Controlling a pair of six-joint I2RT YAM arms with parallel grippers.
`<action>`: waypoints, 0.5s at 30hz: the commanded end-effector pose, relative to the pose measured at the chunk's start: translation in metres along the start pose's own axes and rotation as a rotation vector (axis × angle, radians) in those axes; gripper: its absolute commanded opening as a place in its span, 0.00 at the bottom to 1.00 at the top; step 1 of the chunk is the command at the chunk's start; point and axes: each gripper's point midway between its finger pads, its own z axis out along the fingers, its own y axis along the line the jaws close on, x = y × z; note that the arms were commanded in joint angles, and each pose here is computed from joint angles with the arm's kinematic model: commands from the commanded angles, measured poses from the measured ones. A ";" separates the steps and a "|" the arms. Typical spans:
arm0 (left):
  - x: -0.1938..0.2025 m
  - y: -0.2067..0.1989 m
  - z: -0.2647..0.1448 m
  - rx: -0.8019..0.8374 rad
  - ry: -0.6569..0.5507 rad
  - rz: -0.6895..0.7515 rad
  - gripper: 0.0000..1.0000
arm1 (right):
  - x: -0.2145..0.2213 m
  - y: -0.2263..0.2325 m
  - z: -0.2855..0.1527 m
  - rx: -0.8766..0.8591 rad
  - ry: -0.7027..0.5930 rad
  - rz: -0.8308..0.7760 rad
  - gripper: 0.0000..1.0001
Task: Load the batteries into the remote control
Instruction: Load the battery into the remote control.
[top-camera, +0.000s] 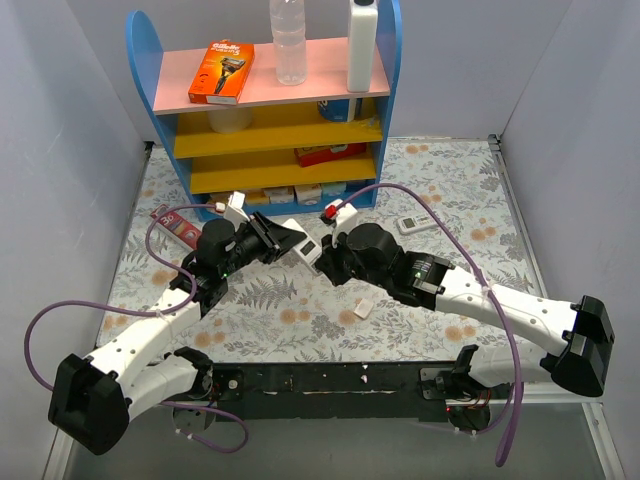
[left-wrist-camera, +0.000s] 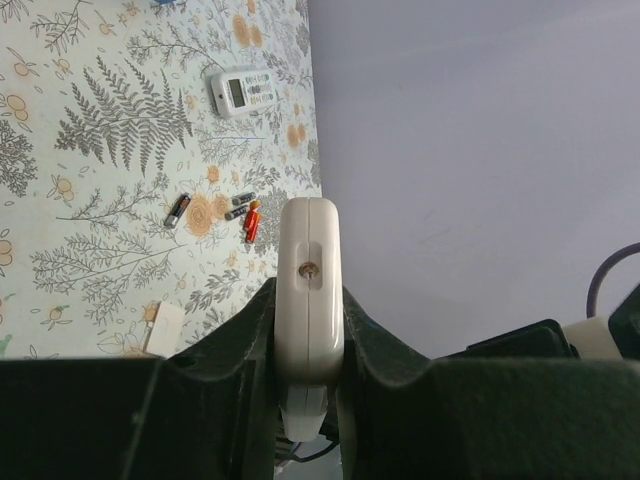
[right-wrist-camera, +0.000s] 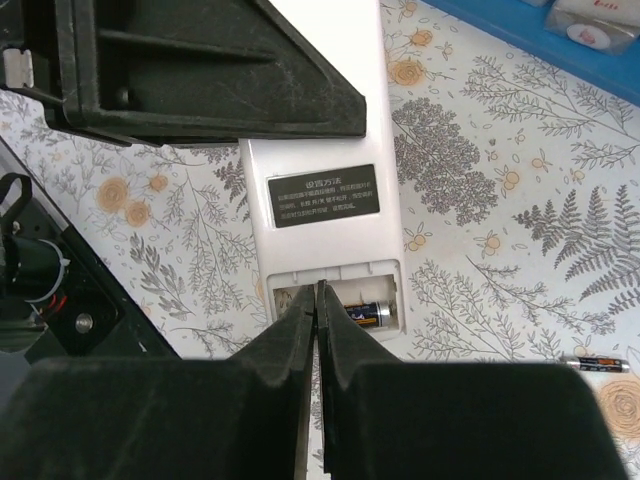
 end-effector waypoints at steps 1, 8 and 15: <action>-0.006 -0.069 -0.021 0.229 -0.004 0.021 0.00 | 0.043 -0.016 0.004 0.049 0.135 0.061 0.08; -0.007 -0.062 -0.018 0.203 -0.013 0.121 0.00 | 0.035 -0.010 -0.002 0.012 0.126 0.120 0.16; 0.000 -0.012 -0.011 0.099 -0.021 0.245 0.00 | -0.015 -0.005 -0.028 -0.003 0.017 0.098 0.44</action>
